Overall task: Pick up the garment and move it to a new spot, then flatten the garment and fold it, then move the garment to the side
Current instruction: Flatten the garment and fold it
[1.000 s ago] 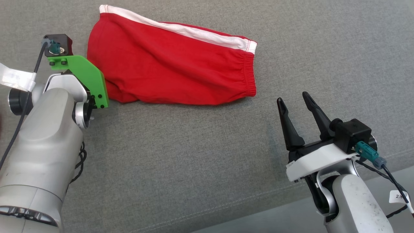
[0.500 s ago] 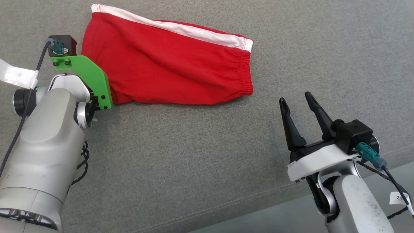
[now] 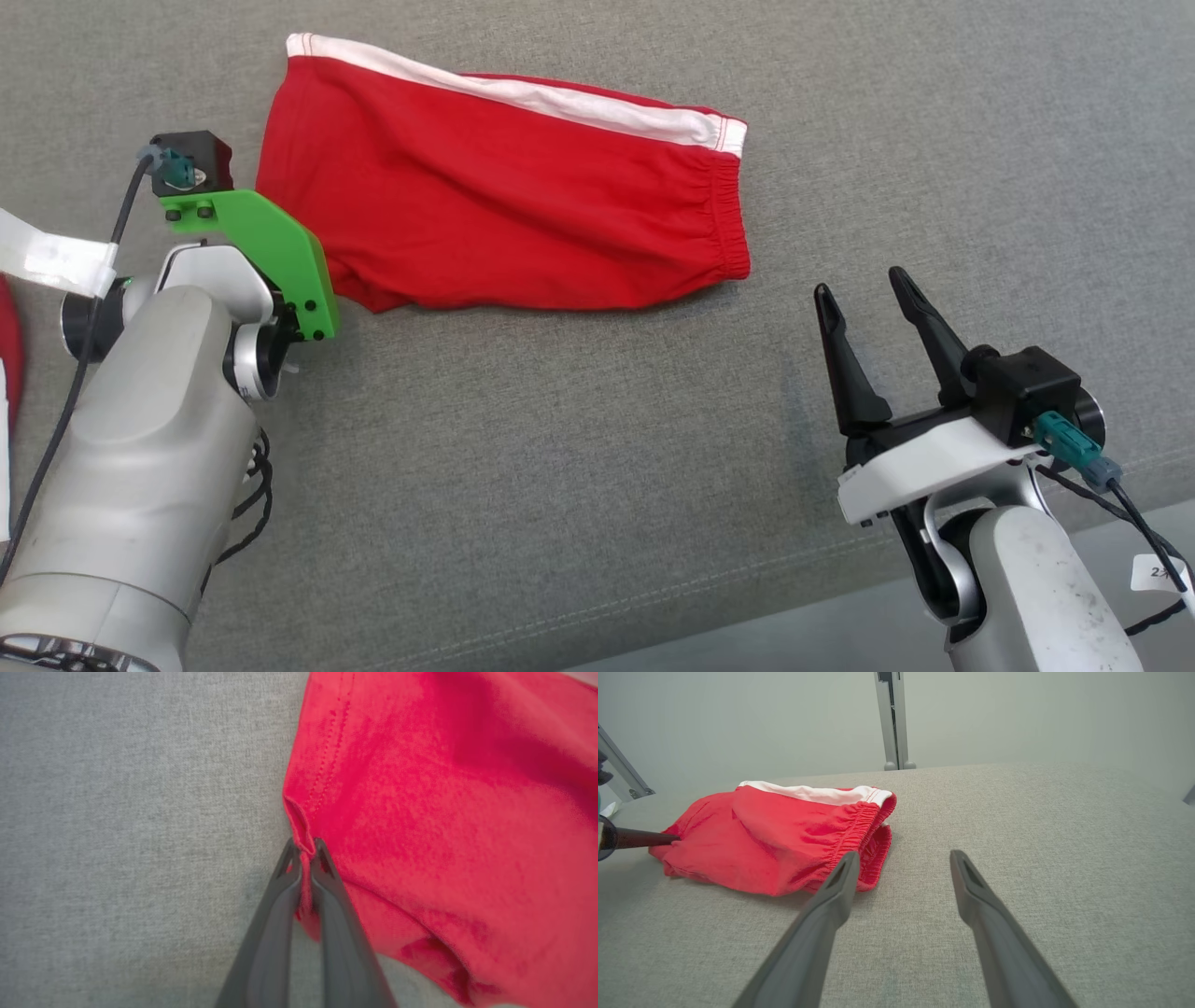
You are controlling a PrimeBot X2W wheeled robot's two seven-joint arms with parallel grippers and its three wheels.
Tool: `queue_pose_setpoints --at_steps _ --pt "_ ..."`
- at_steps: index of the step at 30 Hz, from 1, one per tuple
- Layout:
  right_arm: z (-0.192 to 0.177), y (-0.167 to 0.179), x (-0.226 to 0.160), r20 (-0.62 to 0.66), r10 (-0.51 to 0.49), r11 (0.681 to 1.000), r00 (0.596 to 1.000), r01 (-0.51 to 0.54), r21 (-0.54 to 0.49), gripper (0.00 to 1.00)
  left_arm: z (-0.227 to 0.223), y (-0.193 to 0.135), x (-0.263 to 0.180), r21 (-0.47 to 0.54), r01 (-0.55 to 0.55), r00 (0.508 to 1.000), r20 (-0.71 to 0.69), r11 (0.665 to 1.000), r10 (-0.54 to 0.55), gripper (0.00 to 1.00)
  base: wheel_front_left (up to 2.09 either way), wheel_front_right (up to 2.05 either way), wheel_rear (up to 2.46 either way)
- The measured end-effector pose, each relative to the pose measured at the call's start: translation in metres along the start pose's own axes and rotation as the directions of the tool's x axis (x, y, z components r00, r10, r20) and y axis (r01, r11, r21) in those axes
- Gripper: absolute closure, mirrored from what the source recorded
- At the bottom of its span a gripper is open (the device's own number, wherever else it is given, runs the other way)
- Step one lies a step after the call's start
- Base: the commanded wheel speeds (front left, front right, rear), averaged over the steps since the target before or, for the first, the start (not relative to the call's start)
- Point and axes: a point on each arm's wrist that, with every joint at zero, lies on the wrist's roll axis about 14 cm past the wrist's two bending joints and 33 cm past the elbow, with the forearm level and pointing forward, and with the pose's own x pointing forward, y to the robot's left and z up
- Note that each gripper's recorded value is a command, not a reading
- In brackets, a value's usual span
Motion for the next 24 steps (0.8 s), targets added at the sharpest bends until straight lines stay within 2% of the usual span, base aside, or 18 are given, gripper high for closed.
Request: queue_pose_setpoints --at_steps 13,24 --pt "0.011 0.017 -0.010 0.011 0.040 0.999 0.999 -0.040 0.006 0.00 -0.022 0.004 -0.039 -0.114 0.036 0.997 0.077 0.993 -0.027 1.00 0.00 0.00 0.00" --pt "0.027 0.029 -0.021 0.045 0.068 0.998 0.997 -0.069 0.006 0.00 -0.037 0.013 -0.081 -0.171 0.021 0.991 0.137 0.985 0.002 1.00 0.00 0.00 0.00"
